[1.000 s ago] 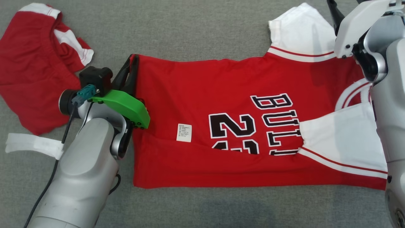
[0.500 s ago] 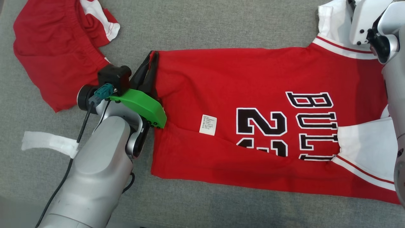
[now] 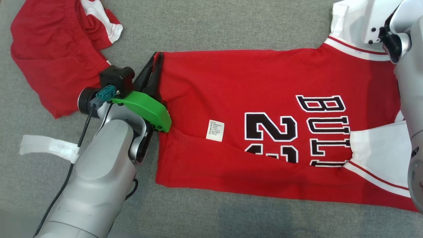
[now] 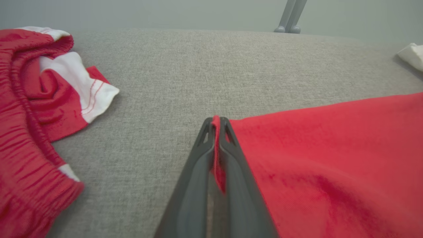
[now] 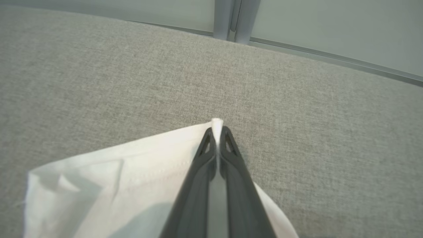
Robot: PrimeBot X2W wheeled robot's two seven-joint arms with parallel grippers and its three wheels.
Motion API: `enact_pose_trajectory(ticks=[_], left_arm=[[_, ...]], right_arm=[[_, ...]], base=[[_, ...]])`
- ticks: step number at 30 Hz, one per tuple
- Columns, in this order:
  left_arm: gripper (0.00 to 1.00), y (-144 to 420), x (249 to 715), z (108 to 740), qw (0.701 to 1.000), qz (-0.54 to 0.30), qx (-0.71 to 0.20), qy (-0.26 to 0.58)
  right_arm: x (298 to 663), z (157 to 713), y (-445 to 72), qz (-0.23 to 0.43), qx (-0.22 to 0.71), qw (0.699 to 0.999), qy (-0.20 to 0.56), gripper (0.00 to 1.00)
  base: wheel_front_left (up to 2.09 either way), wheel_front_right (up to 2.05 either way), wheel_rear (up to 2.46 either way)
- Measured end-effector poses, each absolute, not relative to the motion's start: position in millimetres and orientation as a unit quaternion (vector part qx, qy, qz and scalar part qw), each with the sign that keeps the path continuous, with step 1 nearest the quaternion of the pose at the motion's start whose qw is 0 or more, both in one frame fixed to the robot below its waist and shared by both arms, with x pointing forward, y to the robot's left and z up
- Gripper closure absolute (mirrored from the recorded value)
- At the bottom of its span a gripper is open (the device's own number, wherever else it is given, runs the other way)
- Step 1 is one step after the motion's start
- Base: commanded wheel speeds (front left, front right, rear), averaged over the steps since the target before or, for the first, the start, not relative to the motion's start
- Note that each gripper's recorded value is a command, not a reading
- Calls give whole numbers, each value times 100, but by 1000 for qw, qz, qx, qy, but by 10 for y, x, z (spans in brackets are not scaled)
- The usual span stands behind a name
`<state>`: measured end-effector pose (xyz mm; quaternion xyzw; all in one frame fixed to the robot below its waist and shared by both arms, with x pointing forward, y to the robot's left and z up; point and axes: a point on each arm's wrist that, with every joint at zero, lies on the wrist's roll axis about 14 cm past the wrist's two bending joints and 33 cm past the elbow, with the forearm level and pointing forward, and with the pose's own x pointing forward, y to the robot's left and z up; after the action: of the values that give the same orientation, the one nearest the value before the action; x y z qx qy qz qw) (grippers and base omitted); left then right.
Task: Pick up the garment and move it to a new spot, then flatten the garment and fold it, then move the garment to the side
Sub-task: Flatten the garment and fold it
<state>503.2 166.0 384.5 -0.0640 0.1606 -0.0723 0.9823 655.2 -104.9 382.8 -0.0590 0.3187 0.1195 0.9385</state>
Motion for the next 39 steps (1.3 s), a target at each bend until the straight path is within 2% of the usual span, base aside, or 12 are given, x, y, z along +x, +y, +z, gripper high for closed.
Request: enact_pose_trajectory(ticks=[10, 16, 23, 28, 39], left_arm=[[100, 1677, 5047, 3999, 984, -72, -69, 149], [100, 1693, 4950, 4110, 984, -76, -67, 147], [100, 1568, 4728, 4288, 984, -97, -74, 132], [100, 1435, 4558, 4448, 983, -117, -75, 116], [100, 1309, 4191, 4571, 982, -133, -81, 105]], right_arm=[[6493, 4244, -996, 124, -28, 961, 244, 100], [6322, 4663, -1131, 121, -11, 977, 175, 100], [5833, 4998, -1314, 127, 27, 985, 109, 100], [5358, 5039, -1604, 113, 55, 988, 89, 100], [4316, 4912, -1889, 63, 114, 987, 94, 100]], base=[[0, 0, 0], [0, 0, 0], [0, 0, 0], [0, 0, 0], [0, 0, 0]])
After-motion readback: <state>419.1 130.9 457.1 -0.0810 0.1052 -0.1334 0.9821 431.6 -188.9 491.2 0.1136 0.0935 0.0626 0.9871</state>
